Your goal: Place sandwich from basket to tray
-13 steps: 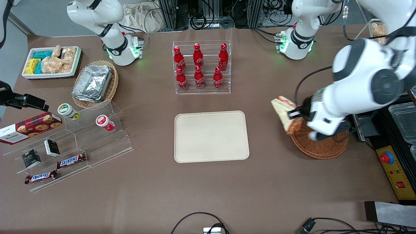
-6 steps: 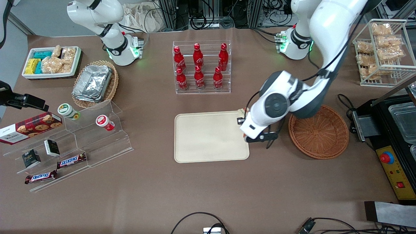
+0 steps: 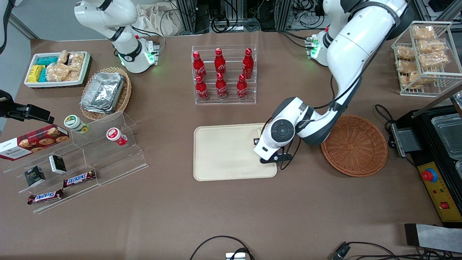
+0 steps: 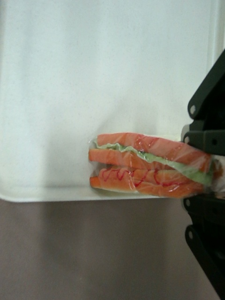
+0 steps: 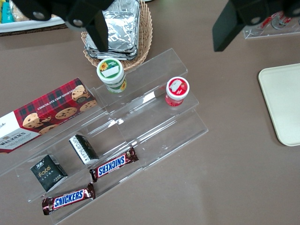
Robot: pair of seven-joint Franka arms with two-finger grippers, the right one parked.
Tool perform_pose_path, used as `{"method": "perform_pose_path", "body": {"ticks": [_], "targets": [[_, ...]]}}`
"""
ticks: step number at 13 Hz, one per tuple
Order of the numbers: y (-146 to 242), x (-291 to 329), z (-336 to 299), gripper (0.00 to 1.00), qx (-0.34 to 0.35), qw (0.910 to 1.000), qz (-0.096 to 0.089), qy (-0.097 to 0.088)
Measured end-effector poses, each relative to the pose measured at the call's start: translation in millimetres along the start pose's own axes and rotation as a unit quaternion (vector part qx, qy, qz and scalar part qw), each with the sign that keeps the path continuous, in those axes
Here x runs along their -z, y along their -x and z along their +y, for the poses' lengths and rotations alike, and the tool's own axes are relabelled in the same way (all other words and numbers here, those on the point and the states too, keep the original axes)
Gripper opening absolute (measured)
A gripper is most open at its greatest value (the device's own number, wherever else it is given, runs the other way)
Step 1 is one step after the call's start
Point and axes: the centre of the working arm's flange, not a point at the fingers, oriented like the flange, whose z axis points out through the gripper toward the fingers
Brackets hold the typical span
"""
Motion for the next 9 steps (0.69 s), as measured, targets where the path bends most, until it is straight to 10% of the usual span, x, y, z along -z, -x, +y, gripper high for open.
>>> {"method": "perform_pose_path", "body": {"ticks": [7, 9], "targets": [[-11, 53, 4, 1.00, 0.015, 0.9994, 0.015, -0.028], [-15, 101, -9, 1.00, 0.031, 0.9985, 0.018, -0.042]]}}
